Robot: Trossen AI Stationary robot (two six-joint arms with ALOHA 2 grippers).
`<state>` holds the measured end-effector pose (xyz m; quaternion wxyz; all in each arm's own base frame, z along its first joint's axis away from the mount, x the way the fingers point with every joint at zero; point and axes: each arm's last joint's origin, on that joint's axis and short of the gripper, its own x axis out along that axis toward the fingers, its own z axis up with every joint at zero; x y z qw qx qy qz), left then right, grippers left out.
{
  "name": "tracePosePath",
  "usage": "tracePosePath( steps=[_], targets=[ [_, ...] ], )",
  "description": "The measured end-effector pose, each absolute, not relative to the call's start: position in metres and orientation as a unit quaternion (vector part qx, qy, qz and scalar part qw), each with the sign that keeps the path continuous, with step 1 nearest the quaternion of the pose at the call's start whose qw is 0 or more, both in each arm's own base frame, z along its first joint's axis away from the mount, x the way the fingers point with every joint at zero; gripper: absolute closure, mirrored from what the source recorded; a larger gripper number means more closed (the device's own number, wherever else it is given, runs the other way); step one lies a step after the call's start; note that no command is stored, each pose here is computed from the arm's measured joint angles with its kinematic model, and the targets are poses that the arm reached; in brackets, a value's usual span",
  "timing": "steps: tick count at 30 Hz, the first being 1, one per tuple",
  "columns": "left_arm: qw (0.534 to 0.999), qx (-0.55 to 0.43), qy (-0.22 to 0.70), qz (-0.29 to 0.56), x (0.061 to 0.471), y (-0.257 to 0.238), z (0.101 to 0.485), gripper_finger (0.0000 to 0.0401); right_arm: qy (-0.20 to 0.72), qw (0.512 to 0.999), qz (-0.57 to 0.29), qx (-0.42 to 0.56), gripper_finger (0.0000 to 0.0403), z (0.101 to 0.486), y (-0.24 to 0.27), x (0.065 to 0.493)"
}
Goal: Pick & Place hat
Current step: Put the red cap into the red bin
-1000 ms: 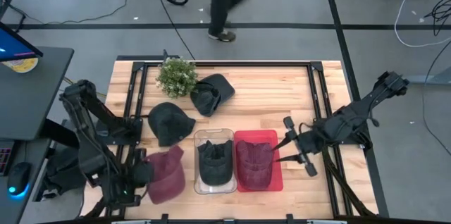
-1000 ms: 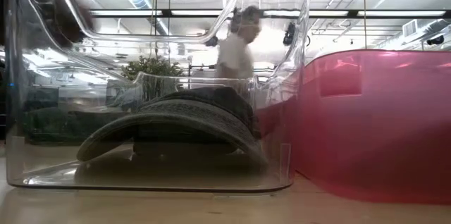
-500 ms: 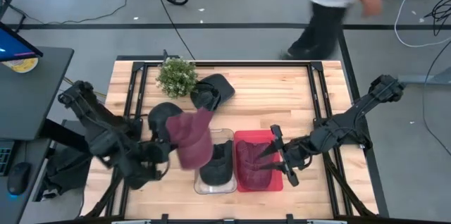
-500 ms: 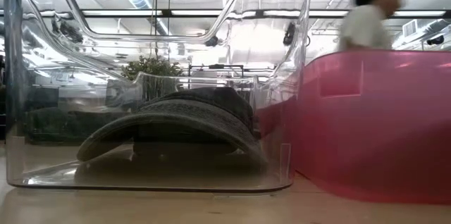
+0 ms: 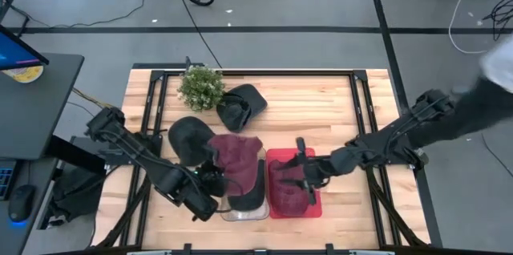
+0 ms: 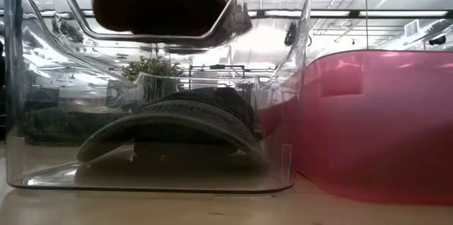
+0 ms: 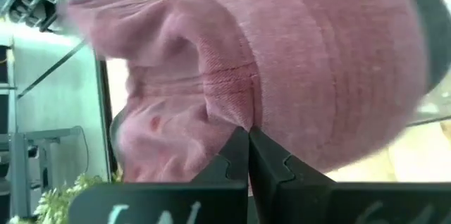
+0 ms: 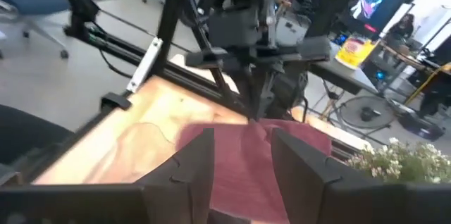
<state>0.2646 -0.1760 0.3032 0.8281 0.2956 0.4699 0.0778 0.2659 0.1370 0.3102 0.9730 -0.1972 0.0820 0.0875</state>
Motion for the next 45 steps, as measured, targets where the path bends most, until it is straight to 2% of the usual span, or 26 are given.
tracePosePath(
  steps=[4, 11, 19, 31, 45],
  targets=[
    [0.831, 0.291, 0.468, 0.08, 0.272, -0.177, 0.307, 0.04, 0.078, 0.974, 0.09, -0.194, 0.0259, 0.301, 0.13, 0.283],
    [0.837, 0.292, 0.457, 0.076, 0.275, -0.177, 0.312, 0.04, 0.062, 0.988, 0.064, -0.124, 0.0259, 0.292, 0.115, 0.306],
    [0.833, 0.31, 0.45, 0.079, 0.282, -0.171, 0.313, 0.04, 0.073, 0.987, 0.083, -0.118, 0.0259, 0.284, 0.116, 0.324],
    [0.839, 0.3, 0.448, 0.072, 0.29, -0.165, 0.313, 0.04, 0.202, 0.969, 0.047, -0.134, 0.0259, 0.295, 0.127, 0.356],
    [0.84, 0.299, 0.447, 0.07, 0.29, -0.165, 0.313, 0.04, 0.242, 0.963, 0.025, -0.112, 0.0259, 0.274, 0.121, 0.37]
  ],
)
